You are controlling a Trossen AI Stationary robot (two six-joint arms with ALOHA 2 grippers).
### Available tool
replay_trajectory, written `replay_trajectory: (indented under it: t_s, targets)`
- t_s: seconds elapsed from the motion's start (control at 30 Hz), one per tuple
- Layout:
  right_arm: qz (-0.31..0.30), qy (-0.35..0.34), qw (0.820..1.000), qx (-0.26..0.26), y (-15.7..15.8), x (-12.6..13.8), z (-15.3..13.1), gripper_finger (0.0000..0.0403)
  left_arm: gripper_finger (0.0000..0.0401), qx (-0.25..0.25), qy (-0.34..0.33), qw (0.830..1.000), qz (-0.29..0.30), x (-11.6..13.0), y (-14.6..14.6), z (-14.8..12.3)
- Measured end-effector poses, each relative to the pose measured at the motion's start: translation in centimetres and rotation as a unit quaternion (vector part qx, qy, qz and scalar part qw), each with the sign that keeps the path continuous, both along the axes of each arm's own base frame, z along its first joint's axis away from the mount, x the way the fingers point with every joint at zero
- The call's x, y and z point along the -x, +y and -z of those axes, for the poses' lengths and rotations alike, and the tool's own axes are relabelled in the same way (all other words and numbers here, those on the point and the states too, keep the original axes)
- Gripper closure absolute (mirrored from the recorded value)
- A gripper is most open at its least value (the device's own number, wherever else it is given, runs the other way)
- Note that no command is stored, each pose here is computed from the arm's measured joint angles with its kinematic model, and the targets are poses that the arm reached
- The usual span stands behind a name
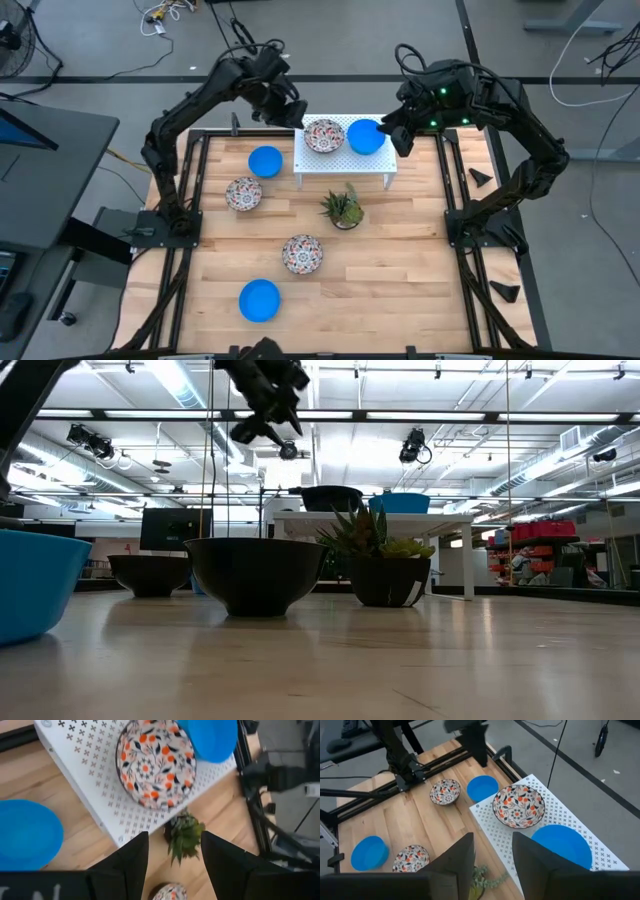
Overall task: Pick & Place Mini bowls
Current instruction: Stack the bottom blue bowl on the blue bowl on the shelf
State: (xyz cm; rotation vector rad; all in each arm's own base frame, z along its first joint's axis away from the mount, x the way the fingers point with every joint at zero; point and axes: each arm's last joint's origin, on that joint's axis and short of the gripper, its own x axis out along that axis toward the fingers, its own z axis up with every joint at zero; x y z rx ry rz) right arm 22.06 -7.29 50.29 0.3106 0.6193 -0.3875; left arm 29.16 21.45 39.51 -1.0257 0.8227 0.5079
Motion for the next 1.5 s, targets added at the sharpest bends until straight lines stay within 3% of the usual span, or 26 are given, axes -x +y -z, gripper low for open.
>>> replay_trajectory:
  t_s: [0.27, 0.5, 1.0, 1.27, 1.5]
  targets:
    - [0.000, -0.020, 1.000, 0.007, -0.1, -0.2, -0.3, 0.0266, 0.0215, -0.037, 0.008, 0.997, 0.068, 3.2, -2.6, -2.6]
    - [0.000, -0.045, 0.999, 0.015, -0.2, -0.5, -0.7, 0.0266, 0.0215, -0.046, 0.045, 0.988, 0.143, 5.4, -4.3, -3.3]
    - [0.001, -0.057, 0.998, 0.016, -0.2, -0.6, -0.9, 0.0266, 0.0215, -0.113, 0.002, 0.949, 0.293, 4.9, -7.5, -4.3]
    - [0.015, -0.064, 0.998, -0.006, -0.2, -0.6, -0.9, 0.0266, 0.0215, -0.148, -0.009, 0.907, 0.394, 3.3, -11.0, -4.4]
    - [0.015, -0.065, 0.998, -0.006, -0.2, -0.6, -0.9, 0.0266, 0.0215, -0.169, 0.001, 0.879, 0.447, 2.2, -14.4, -4.3]
